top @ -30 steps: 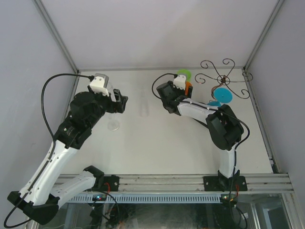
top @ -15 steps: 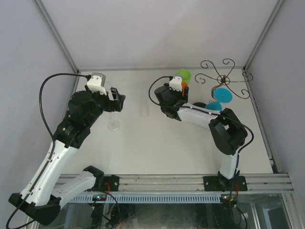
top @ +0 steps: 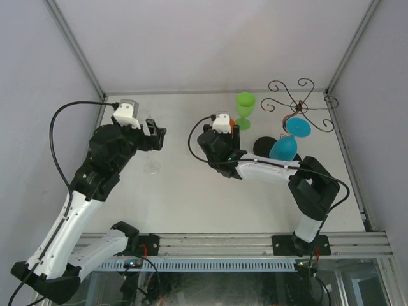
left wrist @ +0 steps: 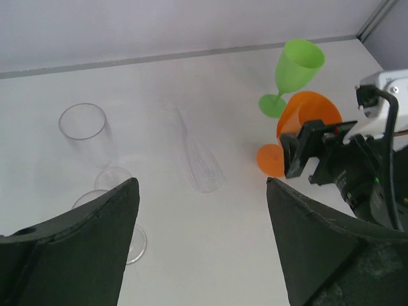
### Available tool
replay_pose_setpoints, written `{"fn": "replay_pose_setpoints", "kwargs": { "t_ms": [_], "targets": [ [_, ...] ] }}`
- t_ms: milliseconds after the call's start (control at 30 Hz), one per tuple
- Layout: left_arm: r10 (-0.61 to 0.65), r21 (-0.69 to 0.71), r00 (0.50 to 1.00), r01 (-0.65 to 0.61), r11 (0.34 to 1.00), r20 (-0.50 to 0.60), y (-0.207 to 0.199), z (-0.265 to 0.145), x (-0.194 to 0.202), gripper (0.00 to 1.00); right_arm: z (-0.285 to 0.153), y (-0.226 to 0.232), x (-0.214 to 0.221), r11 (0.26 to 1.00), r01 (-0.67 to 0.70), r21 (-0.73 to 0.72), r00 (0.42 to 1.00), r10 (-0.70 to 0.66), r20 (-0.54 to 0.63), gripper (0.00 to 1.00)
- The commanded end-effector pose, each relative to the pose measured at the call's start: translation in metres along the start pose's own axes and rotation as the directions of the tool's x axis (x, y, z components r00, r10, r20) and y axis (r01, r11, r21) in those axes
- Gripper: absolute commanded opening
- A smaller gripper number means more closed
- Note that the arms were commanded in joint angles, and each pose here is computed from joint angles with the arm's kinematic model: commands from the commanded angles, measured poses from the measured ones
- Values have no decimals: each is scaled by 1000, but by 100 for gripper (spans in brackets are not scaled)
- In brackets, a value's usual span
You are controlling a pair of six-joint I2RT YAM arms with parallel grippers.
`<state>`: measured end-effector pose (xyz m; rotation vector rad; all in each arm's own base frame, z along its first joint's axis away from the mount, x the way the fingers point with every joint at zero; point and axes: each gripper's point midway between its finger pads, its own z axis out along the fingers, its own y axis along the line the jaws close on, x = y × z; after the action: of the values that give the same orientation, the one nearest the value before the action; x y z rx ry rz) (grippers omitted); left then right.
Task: Place the wine glass upside down on the wine glass rack
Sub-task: Pick up the wine glass at the center of the board.
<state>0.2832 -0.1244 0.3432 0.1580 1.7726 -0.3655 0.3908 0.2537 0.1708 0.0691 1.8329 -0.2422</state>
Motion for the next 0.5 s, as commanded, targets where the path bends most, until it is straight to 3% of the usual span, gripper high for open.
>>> {"fn": "replay_pose_setpoints", "kwargs": {
  "t_ms": [0, 233, 467],
  "targets": [
    [-31, -33, 995, 35, 999, 99, 8, -12, -16, 85, -34, 13, -32, 990, -53, -131, 996, 62, 64, 71],
    [-88, -48, 982, 97, 994, 170, 15, -35, -17, 87, -87, 28, -45, 956, -14, -292, 993, 49, 111, 71],
    [-173, 14, 966, 173, 985, 191, 9, -61, -7, 90, -135, 8, -73, 910, -90, -405, 979, 155, 131, 70]
  ]
}}
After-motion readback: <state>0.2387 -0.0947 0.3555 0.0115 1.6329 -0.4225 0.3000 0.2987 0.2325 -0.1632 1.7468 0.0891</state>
